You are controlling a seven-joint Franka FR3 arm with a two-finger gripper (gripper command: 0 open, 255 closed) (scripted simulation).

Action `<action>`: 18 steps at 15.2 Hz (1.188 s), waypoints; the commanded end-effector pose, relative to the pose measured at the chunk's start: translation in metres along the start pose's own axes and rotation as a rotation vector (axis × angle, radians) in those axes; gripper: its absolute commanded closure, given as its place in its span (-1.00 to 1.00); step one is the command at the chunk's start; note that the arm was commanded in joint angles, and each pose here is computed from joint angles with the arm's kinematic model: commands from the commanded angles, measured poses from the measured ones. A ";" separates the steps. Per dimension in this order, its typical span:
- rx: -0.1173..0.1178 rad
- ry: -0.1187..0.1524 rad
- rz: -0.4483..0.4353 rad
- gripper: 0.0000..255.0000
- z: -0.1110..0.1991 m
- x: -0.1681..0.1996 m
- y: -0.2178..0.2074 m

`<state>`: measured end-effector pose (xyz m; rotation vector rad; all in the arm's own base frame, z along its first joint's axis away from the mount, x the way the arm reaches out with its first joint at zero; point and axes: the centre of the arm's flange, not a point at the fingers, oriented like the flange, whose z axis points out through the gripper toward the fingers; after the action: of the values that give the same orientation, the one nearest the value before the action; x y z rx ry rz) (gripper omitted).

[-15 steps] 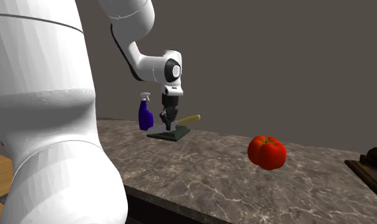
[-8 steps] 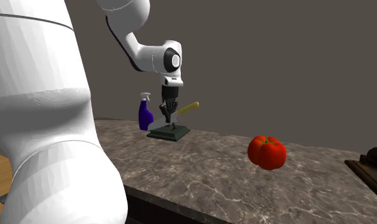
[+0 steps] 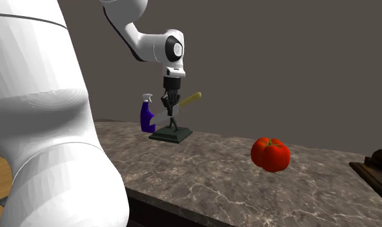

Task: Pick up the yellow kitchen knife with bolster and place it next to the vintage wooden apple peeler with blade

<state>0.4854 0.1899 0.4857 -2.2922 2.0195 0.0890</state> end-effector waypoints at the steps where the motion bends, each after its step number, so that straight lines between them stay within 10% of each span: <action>1: 0.000 0.000 0.000 1.00 -0.011 -0.001 0.000; 18: 0.000 0.000 0.000 1.00 -0.100 -0.010 -0.003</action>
<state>0.4862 0.1911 0.5807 -2.2923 2.0193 0.0889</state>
